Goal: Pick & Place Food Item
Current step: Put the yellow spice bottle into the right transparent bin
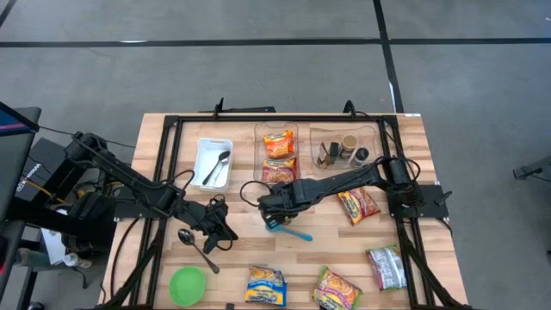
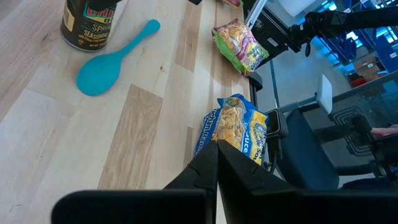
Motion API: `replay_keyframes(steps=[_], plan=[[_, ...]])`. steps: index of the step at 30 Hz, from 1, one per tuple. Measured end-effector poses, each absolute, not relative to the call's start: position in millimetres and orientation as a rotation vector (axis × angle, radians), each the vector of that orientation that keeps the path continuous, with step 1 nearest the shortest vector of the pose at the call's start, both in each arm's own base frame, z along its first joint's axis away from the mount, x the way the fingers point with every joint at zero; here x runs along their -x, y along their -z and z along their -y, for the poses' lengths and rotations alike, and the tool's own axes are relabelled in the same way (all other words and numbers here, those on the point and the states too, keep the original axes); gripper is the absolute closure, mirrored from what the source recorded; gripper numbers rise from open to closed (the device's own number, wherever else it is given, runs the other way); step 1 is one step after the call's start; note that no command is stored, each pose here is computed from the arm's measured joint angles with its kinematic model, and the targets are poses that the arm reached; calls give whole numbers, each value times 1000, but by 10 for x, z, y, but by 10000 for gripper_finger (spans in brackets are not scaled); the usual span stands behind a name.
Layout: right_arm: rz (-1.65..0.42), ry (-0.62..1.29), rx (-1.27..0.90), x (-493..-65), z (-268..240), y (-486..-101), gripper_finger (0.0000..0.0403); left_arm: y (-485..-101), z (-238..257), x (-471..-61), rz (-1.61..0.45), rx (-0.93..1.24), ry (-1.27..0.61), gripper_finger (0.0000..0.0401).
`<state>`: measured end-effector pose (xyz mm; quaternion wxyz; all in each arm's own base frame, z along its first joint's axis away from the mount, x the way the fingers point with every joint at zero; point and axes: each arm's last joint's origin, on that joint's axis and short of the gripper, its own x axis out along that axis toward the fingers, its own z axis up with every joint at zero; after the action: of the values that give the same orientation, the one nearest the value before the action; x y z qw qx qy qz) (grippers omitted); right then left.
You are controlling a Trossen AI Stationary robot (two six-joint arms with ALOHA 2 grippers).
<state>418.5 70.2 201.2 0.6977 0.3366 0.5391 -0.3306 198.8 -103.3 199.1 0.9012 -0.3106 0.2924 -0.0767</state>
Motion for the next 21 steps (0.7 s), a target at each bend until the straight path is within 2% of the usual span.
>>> replay_keyframes(steps=[7,12,17,21], plan=[[-1202,737,-751,-4185,-703,-2012,193,-1991,1031,-1988,-603,642,155,401],[-1200,736,-752,-4188,-703,-2013,171,-1991,1026,-1991,-594,638,139,401],[-1199,735,-752,-4188,-703,-2013,194,-1992,1027,-1991,-594,638,139,401],[-1199,735,-752,-4188,-703,-2013,194,-1998,1028,-1994,-587,641,143,401]])
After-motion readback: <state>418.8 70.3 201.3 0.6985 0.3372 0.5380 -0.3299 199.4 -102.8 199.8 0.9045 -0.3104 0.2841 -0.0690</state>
